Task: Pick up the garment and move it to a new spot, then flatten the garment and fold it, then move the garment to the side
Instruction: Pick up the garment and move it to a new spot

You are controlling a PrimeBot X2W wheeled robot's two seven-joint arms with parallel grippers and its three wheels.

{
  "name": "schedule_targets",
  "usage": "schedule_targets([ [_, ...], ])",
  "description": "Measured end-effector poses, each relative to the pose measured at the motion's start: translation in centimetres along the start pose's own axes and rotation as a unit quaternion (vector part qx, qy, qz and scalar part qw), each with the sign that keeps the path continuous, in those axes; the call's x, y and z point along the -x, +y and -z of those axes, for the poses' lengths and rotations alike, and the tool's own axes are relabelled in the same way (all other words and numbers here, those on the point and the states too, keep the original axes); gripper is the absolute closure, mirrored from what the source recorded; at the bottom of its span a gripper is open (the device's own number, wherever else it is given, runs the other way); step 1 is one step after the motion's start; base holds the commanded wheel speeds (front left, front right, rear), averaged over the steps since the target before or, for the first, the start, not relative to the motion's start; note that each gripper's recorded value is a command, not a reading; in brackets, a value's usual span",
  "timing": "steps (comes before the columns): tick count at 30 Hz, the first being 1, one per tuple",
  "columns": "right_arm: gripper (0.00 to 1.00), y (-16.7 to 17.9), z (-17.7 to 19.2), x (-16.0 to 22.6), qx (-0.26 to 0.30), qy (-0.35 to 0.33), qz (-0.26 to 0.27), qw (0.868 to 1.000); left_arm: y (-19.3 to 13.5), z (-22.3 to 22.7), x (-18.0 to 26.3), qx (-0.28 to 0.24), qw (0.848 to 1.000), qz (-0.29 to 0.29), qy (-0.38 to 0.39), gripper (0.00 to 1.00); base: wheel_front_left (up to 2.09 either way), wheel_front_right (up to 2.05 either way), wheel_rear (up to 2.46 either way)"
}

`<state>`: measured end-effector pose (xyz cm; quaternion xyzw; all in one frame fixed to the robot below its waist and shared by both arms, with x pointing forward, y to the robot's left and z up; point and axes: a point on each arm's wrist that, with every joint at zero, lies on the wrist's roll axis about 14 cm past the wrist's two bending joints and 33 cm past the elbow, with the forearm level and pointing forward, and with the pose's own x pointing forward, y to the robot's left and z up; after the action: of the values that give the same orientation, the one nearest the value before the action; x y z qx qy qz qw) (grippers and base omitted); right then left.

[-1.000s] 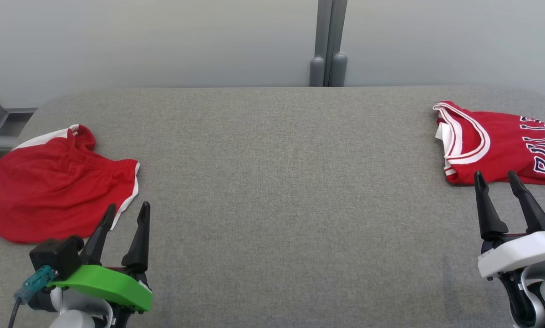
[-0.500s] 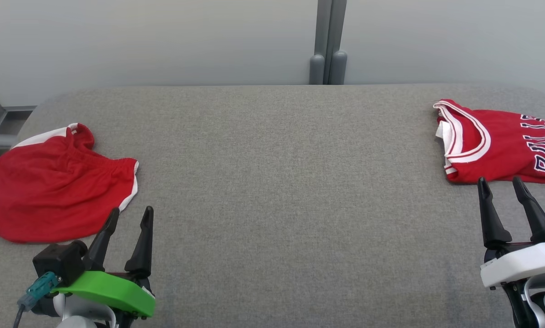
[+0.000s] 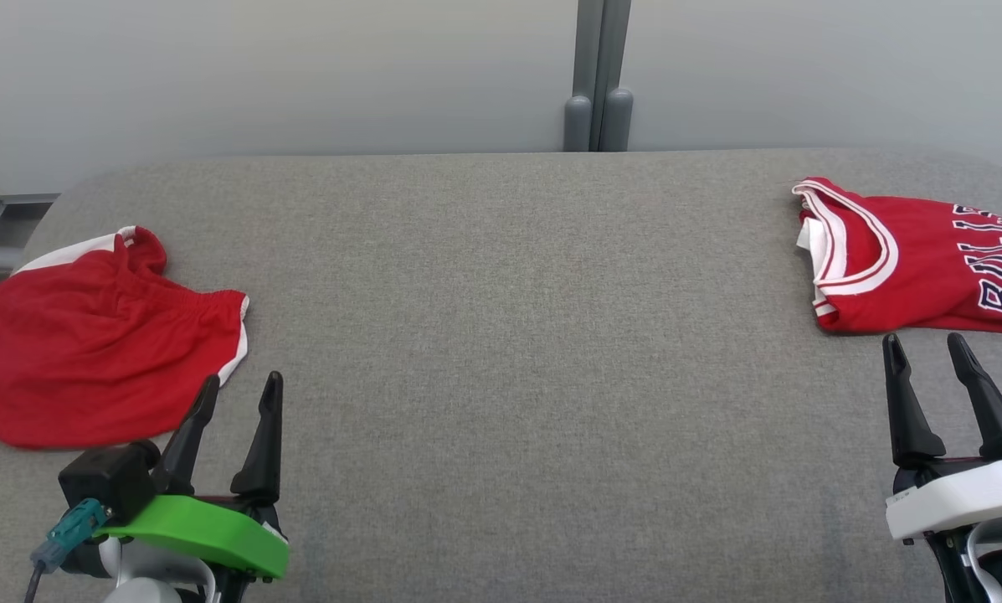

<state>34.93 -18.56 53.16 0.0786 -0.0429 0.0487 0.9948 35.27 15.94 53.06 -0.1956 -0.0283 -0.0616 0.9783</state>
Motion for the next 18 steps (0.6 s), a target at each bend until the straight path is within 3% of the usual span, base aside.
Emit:
schedule_targets([
  [18, 0.00, -0.24, -0.30, 0.30, 0.004, -0.006, 0.006, 1.000, -0.12, 0.46, 0.03, 0.003, 1.000, -0.001, 0.005, 0.00, 0.00, 0.00, 0.00],
])
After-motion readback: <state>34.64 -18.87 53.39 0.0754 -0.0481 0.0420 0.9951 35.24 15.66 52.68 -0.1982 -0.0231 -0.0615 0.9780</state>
